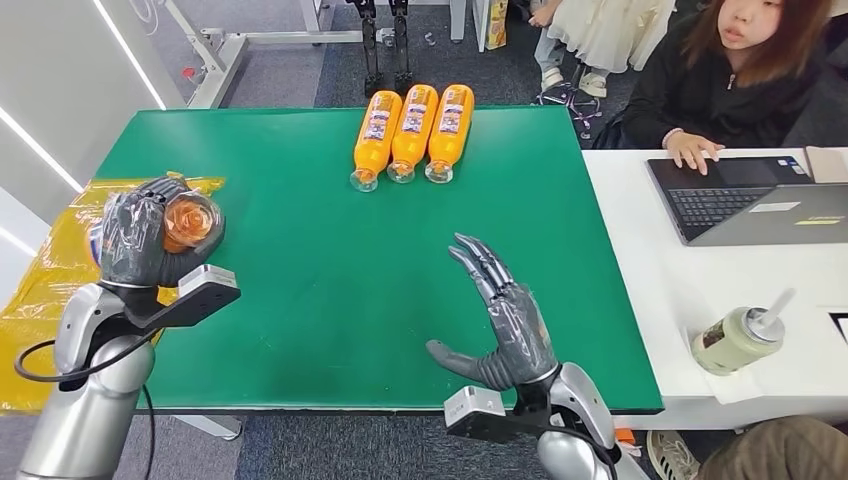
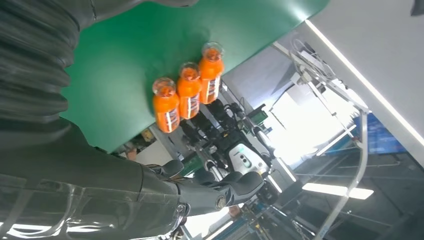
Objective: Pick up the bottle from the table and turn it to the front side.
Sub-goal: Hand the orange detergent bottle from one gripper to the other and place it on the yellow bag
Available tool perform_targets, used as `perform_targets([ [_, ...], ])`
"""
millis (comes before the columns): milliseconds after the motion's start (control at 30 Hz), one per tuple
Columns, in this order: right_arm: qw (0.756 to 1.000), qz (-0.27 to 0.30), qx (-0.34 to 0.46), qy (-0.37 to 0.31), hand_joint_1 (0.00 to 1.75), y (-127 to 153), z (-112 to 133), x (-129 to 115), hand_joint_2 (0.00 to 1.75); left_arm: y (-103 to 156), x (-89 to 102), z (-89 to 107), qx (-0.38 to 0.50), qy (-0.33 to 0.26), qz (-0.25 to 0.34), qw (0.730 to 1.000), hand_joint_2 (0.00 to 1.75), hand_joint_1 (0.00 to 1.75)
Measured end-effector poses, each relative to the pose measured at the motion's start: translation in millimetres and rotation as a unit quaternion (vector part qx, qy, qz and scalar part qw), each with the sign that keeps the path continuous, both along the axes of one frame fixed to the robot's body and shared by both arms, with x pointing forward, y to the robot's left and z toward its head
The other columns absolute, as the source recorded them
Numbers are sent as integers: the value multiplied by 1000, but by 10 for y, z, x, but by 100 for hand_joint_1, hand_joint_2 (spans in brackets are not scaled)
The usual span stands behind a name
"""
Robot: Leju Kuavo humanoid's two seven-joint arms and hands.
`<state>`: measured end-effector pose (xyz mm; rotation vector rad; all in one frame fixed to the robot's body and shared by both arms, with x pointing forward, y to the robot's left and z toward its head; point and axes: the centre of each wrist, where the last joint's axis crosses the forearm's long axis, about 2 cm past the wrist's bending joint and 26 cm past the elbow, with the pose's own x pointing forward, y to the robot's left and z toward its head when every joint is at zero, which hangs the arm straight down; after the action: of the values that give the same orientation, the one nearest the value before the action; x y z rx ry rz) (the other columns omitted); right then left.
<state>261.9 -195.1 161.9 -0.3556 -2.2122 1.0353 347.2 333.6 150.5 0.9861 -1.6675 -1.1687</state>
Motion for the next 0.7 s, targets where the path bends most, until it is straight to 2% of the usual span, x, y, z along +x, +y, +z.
perform_targets([
  [167, 1000, -11, -8, 12, 0, -97, -131, -107, 175, 333, -17, -174, 110, 52, 48, 991, 175, 173],
  [367, 999, -18, -12, 24, 0, -174, -212, -238, 175, 484, 8, -502, 181, 114, 96, 972, 175, 175],
  [433, 999, -17, -13, 26, 0, -191, -221, -270, 175, 510, 16, -618, 193, 133, 108, 966, 175, 165],
  [467, 999, -17, -13, 26, 0, -199, -223, -282, 175, 514, 15, -675, 198, 141, 114, 963, 175, 133],
  [567, 999, -15, -14, 28, 0, -214, -220, -296, 175, 490, -23, -850, 218, 170, 134, 952, 175, 11],
  [600, 999, -13, -15, 29, 0, -216, -217, -294, 175, 469, -43, -906, 227, 179, 138, 947, 175, 0],
  [700, 999, -9, -17, 31, 0, -215, -190, -260, 175, 379, -106, -1053, 241, 203, 144, 938, 175, 0],
])
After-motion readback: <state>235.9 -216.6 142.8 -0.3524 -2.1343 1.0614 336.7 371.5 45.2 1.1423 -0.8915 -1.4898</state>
